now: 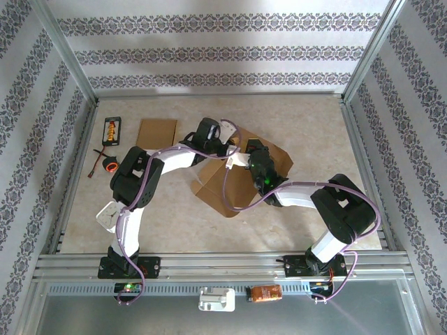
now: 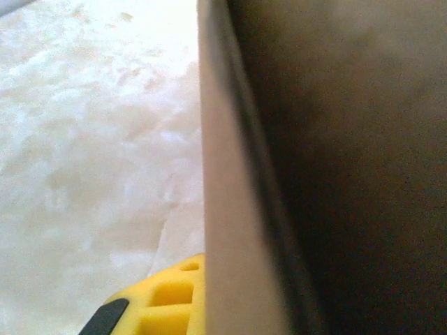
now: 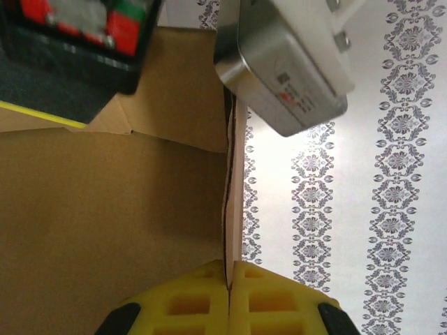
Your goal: Fold the paper box
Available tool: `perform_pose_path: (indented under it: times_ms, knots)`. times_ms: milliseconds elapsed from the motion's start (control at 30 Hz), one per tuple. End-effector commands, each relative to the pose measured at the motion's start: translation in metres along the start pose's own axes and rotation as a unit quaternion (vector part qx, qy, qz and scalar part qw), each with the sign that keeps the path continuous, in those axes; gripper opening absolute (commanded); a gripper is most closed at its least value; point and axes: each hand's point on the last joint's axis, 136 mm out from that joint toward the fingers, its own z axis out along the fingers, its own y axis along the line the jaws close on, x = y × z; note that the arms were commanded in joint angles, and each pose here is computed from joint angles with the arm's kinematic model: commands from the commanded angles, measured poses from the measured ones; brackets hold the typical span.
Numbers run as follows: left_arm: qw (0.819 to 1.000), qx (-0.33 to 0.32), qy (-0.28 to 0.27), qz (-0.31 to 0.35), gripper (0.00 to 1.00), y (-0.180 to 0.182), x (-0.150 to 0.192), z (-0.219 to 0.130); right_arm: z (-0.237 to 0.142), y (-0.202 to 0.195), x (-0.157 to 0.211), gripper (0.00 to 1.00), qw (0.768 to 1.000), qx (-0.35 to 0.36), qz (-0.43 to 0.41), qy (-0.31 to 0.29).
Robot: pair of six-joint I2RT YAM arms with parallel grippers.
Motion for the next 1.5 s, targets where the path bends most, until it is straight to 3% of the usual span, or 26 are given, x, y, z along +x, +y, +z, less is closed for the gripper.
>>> perform_pose_path:
  times_ms: [0, 67, 200, 367, 467, 600, 667, 767, 800, 900, 933, 967, 1000, 1067, 1167, 1333, 1467]
  knots:
    - [0.997, -0.072, 0.006, -0.004, 0.25, 0.017, 0.002, 0.005, -0.019, 0.040, -0.034, 0.05, 0.994, -0.075, -0.008, -0.076]
    - [0.999, -0.039, -0.003, 0.006, 0.34, 0.006, -0.002, 0.007, -0.020, 0.041, -0.034, 0.05, 0.994, -0.077, -0.004, -0.076]
    - [1.000, -0.003, -0.014, 0.007, 0.33, -0.005, -0.010, 0.011, -0.021, 0.043, -0.035, 0.05, 0.994, -0.081, -0.002, -0.078]
    - [1.000, -0.013, -0.017, 0.009, 0.00, -0.001, -0.010, 0.016, -0.023, 0.041, -0.037, 0.06, 0.994, -0.079, 0.012, -0.081]
    - [0.999, -0.029, -0.018, 0.022, 0.00, 0.003, -0.006, 0.012, -0.029, 0.030, -0.040, 0.27, 0.992, -0.075, 0.055, -0.089]
    - [0.996, -0.065, -0.025, 0.048, 0.00, 0.011, -0.004, -0.002, -0.047, -0.017, -0.044, 0.71, 0.967, -0.071, 0.228, -0.085]
    - [0.994, -0.091, -0.035, 0.055, 0.00, 0.018, -0.004, -0.011, -0.057, -0.044, -0.037, 0.83, 0.930, -0.086, 0.354, -0.056]
    - [0.991, -0.111, -0.048, 0.061, 0.00, 0.023, -0.001, -0.015, -0.078, -0.073, -0.027, 0.93, 0.835, -0.132, 0.531, -0.053]
    - [0.990, -0.116, -0.049, 0.062, 0.00, 0.024, 0.000, -0.014, -0.081, -0.083, -0.011, 0.95, 0.793, -0.129, 0.595, -0.022]
    - [0.989, -0.119, -0.052, 0.065, 0.01, 0.023, 0.002, -0.011, -0.091, -0.094, 0.030, 0.86, 0.629, -0.177, 0.754, 0.069]
    - [0.989, -0.121, -0.052, 0.064, 0.14, 0.024, 0.003, -0.010, -0.094, -0.096, 0.035, 0.82, 0.581, -0.202, 0.784, 0.084]
    - [0.989, -0.122, -0.053, 0.062, 0.26, 0.025, 0.002, -0.009, -0.098, -0.097, 0.035, 0.79, 0.549, -0.228, 0.799, 0.091]
    - [0.989, -0.121, -0.053, 0.062, 0.28, 0.024, 0.002, -0.009, -0.103, -0.098, 0.033, 0.78, 0.519, -0.250, 0.811, 0.100]
    - [0.989, -0.120, -0.056, 0.062, 0.22, 0.024, 0.000, -0.008, -0.110, -0.093, 0.027, 0.77, 0.485, -0.279, 0.820, 0.121]
    - [0.989, -0.128, -0.052, 0.058, 0.01, 0.027, 0.000, -0.007, -0.115, -0.078, 0.025, 0.78, 0.448, -0.285, 0.830, 0.171]
    - [0.987, -0.140, -0.061, 0.057, 0.00, 0.020, 0.002, -0.011, -0.114, -0.058, 0.025, 0.81, 0.369, -0.265, 0.863, 0.220]
    - [0.987, -0.134, -0.082, 0.040, 0.00, 0.012, 0.003, -0.018, -0.102, -0.066, 0.024, 0.78, 0.343, -0.242, 0.882, 0.215]
